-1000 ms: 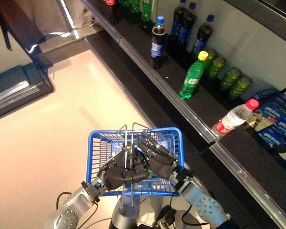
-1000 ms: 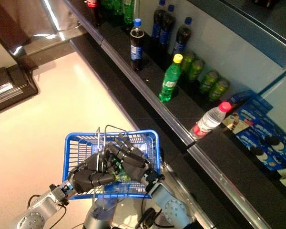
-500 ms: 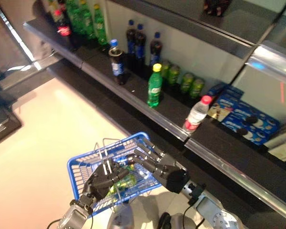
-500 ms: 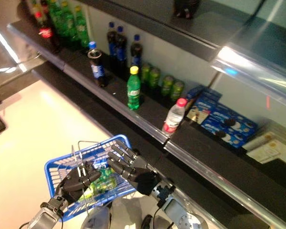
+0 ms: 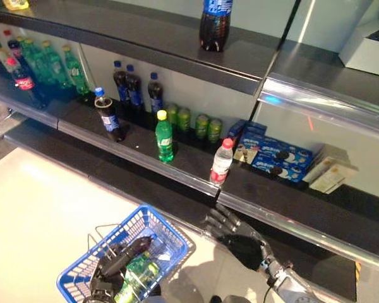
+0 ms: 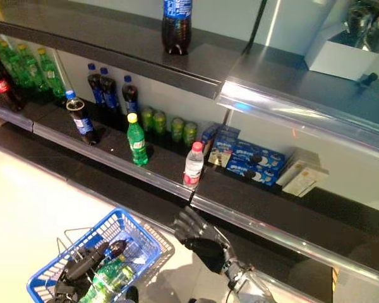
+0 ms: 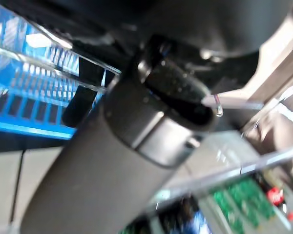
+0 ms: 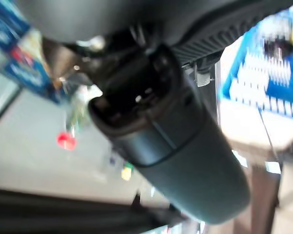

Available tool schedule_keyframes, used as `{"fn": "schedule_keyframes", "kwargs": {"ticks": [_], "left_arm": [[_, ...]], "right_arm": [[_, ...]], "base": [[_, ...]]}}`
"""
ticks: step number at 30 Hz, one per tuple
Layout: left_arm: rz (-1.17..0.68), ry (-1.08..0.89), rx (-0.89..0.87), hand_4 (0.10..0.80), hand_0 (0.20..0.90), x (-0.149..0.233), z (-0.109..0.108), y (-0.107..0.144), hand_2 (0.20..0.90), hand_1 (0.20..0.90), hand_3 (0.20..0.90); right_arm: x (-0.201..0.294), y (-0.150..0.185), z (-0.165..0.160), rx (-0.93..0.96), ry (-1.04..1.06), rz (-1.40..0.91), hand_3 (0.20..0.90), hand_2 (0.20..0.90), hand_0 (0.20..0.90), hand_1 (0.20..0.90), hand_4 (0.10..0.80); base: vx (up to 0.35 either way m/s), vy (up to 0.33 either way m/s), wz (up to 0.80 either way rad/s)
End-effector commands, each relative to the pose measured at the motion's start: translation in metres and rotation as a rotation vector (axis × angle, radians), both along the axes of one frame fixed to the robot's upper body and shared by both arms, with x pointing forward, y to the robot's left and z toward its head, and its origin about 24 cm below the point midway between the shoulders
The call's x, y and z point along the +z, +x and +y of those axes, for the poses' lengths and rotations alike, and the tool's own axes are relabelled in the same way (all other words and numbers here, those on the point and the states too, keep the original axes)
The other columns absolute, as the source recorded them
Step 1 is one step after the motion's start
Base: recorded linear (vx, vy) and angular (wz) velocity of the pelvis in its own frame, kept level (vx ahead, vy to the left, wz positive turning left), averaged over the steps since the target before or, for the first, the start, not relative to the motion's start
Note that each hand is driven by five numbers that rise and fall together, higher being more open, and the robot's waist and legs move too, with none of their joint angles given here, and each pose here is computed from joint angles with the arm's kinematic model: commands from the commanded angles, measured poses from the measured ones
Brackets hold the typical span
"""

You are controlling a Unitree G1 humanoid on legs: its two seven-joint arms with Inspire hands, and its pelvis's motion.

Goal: Pick up the drink and place into the basket.

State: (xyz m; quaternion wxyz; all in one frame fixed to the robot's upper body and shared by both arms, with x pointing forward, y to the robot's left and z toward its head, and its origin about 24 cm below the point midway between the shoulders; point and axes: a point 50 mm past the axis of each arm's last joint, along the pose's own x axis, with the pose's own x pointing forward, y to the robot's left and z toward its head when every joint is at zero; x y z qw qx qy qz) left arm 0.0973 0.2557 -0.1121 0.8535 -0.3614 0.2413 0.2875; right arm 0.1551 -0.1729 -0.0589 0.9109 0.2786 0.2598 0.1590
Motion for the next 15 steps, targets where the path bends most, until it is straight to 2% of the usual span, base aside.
{"fn": "schedule_keyframes", "kwargs": {"ticks": [1, 7, 10, 12, 15], "left_arm": [[-0.32, 0.154, -0.041, 0.1, 0.3, 0.045, 0.002, 0.063, 0.3, 0.3, 0.2], [-0.052, 0.083, 0.064, 0.1, 0.3, -0.001, -0.006, 0.044, 0.3, 0.3, 0.2], [0.047, 0.085, 0.053, 0.1, 0.3, -0.016, -0.011, 0.031, 0.3, 0.3, 0.2], [0.047, 0.085, 0.053, 0.1, 0.3, -0.016, -0.011, 0.031, 0.3, 0.3, 0.2], [0.102, 0.081, 0.076, 0.1, 0.3, -0.023, -0.008, 0.024, 0.3, 0.3, 0.2]], "right_arm": [[0.011, 0.017, -0.002, -0.061, -0.057, -0.134, 0.9, 0.9, 0.9, 0.9, 0.8], [-0.055, -0.01, -0.018, -0.15, -0.344, 0.178, 0.9, 0.9, 0.9, 0.9, 0.8], [-0.087, -0.044, -0.031, -0.155, -0.486, 0.406, 0.9, 0.9, 0.9, 0.9, 0.8], [-0.087, -0.044, -0.031, -0.155, -0.486, 0.405, 0.9, 0.9, 0.9, 0.9, 0.8], [-0.102, -0.072, -0.037, -0.068, -0.618, 0.533, 0.9, 0.9, 0.9, 0.9, 0.8]], "base": [[-0.013, -0.023, -0.1], [-0.013, -0.009, 0.0], [0.004, -0.003, 0.01], [0.0, 0.0, 0.0], [0.0, 0.0, 0.0]]}}
